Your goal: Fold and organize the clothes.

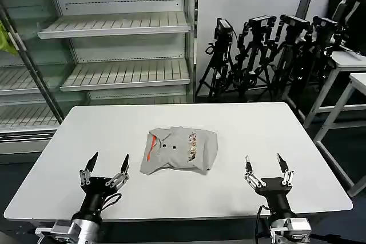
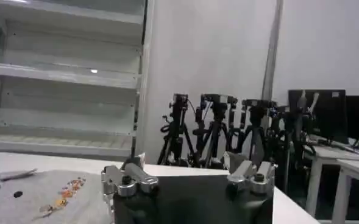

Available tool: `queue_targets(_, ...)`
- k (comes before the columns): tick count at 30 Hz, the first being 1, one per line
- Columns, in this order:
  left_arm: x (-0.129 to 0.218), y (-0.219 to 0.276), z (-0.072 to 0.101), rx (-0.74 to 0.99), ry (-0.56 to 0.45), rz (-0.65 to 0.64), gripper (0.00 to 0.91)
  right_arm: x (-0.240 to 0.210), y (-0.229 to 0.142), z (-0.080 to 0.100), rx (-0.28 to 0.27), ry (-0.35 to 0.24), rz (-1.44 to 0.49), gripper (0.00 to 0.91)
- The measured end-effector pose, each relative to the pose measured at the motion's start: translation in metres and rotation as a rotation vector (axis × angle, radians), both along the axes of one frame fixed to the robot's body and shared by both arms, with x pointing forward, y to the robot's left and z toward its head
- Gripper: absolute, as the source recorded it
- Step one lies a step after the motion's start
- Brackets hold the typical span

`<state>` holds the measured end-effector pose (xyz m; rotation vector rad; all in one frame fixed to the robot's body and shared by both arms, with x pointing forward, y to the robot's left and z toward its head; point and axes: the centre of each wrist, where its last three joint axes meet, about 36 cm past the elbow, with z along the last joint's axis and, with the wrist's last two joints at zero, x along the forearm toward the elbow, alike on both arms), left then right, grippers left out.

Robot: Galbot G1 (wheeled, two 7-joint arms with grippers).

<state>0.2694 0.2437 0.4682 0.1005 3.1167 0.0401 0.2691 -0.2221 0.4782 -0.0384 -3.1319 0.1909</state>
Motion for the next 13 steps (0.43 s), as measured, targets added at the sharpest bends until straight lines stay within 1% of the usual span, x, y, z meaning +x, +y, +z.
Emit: queue_targets(13, -0.0067, 0.0003, 0.006, 0.011, -0.006, -0.002, 0.907, -0.005, 0.0005, 0.0055, -0.01, -0.001, 0.004, 0.907)
